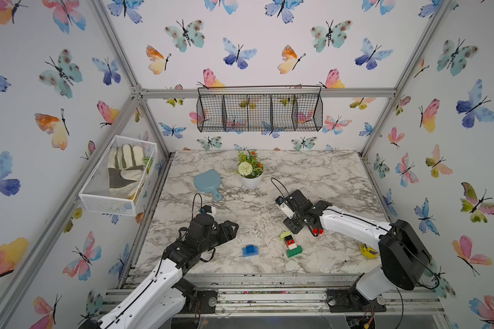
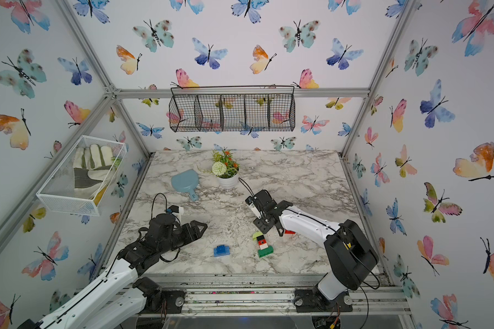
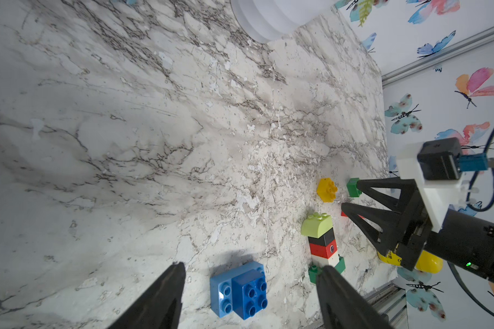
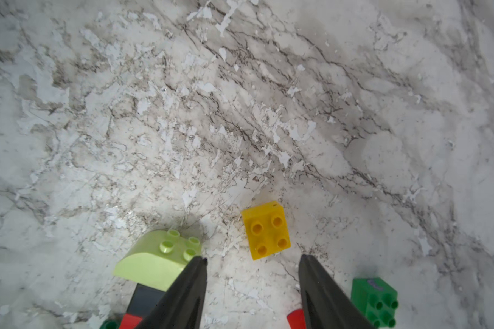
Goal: Assemble the number 1 with lego
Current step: Pick up the lego brick from the center of the board.
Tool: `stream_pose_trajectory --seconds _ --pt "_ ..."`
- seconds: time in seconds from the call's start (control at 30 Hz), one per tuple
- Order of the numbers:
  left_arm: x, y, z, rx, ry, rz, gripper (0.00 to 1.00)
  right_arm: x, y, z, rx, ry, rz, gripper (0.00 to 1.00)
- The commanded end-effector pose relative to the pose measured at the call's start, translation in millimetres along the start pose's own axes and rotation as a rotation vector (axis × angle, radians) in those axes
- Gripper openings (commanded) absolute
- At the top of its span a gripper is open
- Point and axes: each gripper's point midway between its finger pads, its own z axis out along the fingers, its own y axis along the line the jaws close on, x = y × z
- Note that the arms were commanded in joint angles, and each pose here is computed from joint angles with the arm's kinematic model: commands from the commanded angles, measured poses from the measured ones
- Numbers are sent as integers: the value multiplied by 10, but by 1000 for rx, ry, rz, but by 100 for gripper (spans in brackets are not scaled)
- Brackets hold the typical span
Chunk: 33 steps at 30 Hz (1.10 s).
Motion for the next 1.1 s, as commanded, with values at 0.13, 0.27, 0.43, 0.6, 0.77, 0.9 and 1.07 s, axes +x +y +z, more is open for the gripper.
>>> stream_pose_trajectory --seconds 0.13,0.27,0.43,0.6,0.77,0.9,1.07 --pt "-38 60 -6 -12 -35 -11 77 98 -164 223 -44 79 -101 58" --pt "-34 65 1 -11 -36 -8 77 128 -103 314 -110 99 -102 58" --pt "-63 56 -1 -11 -45 4 77 125 -39 385 -154 107 -103 58" --pt "-70 66 3 -14 -46 10 77 126 -11 453 -177 126 -99 52" --pt "-67 80 4 -15 -45 13 77 170 -13 471 -177 141 -96 45" --pt "-68 88 5 -16 -44 13 76 199 -42 450 -170 140 -88 41" --pt "-74 89 9 -12 -42 14 76 224 -33 450 -178 145 -80 38"
